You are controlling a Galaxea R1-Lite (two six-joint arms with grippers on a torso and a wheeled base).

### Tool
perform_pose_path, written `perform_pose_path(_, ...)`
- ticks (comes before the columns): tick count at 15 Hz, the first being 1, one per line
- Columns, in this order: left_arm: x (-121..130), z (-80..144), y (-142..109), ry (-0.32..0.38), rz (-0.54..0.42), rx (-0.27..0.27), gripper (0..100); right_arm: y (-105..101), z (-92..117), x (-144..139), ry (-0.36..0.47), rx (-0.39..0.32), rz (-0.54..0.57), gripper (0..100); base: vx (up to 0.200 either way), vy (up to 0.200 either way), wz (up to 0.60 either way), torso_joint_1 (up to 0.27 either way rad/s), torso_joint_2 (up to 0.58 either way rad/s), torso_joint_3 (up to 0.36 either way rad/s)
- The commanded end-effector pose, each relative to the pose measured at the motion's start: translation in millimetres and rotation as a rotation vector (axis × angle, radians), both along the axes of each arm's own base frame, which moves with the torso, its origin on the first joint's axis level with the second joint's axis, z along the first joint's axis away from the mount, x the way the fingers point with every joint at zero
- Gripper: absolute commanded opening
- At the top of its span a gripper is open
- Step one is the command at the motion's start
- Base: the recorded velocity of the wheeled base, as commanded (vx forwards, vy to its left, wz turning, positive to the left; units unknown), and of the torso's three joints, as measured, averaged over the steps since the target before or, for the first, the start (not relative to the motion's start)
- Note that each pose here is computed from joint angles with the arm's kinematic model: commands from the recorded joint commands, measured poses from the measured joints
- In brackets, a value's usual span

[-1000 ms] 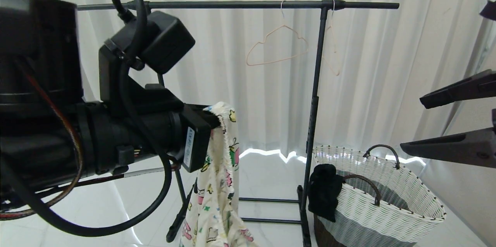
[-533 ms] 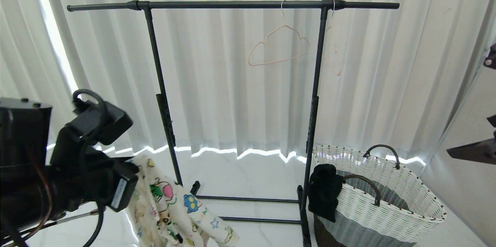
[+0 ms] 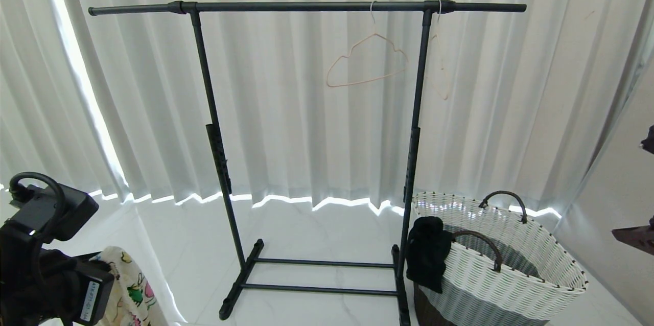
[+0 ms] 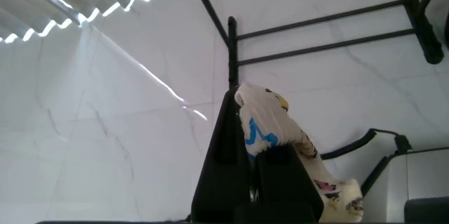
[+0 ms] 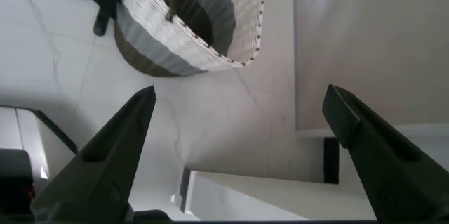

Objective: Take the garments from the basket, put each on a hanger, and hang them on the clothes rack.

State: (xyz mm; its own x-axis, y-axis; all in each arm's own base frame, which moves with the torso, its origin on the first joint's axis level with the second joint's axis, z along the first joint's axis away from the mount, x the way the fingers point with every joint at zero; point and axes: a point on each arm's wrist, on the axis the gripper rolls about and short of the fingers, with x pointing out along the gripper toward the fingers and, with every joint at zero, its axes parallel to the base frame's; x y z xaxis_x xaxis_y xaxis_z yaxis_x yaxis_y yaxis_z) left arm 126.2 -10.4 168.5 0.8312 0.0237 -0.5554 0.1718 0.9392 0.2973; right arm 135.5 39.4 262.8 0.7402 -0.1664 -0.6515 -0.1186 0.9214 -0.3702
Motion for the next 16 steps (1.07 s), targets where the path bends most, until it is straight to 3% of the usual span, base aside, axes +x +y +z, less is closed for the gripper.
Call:
perform_pose_path(1, -1.5, -0.8, 1.9, -0.001, 0.017, 0.0, 0, -3.9, -1.0, 0.5, -0.004, 0.003, -0.025, 100, 0.0, 0.0, 0.0, 0.0, 0.0, 0.0)
perform_pose_path(9, -2.4, -0.2, 2.8, -0.008, 0.012, 0.014, 0, -8.4, 2.8, 3.7, -0.047, 0.038, -0.048, 100, 0.0, 0.0, 0.0, 0.015, -0.05, -0.036)
perform_pose_path(16, -6.0, 1.5, 3.0, -0.026, 0.013, 0.011, 0, -9.4, 4.6, 6.5, -0.066, 0.069, -0.039, 100, 0.0, 0.0, 0.0, 0.152, -0.44, -0.272)
